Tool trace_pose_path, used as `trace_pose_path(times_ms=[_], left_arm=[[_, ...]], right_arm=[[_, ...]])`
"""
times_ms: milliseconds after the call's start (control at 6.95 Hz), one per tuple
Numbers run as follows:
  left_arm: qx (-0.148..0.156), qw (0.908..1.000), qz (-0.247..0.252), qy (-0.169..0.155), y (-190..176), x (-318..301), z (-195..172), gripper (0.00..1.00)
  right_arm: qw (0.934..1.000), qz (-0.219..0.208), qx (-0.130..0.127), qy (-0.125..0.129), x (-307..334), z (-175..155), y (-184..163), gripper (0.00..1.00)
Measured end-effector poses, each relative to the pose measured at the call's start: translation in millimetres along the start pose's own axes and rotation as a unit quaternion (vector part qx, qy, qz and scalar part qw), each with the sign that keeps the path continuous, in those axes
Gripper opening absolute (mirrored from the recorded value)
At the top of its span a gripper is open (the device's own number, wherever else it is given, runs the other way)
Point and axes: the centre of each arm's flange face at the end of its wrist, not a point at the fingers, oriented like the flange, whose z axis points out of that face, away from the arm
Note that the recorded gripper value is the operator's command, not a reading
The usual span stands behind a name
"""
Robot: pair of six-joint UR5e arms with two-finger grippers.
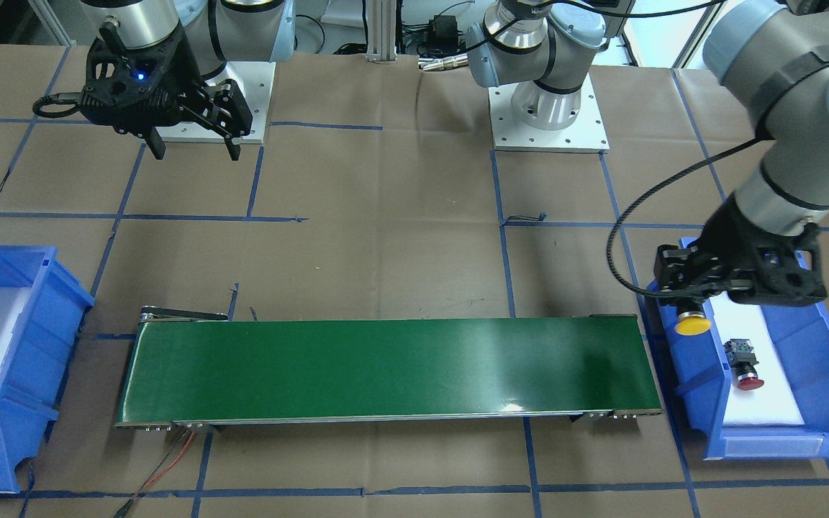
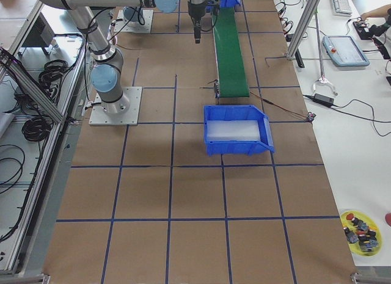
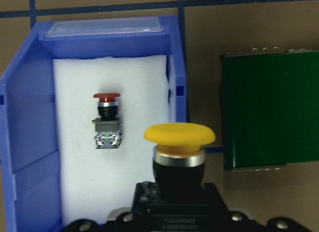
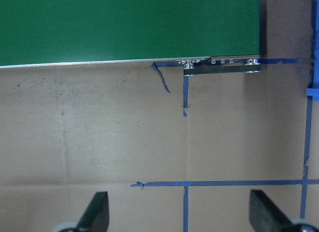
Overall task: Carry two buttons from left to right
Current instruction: 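Carry the yellow button with the left gripper onto the conveyor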
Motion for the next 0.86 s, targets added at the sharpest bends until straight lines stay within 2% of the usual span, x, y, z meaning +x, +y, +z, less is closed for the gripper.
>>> trace_pose_path(times_ms=[288,576,864], left_arm=[[-0.012,0.9999,-0.005,0.005,2,56,16,0.11],[-0.040,0.9990,-0.017,0.009,-4,65,53,0.11],[-0.047,0.9986,-0.020,0.010,-16,65,98,0.11]], right_arm=[[1.0000,0.000,0.000,0.000,0,0,0,1.00],[1.0000,0.000,0.000,0.000,0,0,0,1.00],[1.0000,0.000,-0.001,0.000,0,1,0,1.00]])
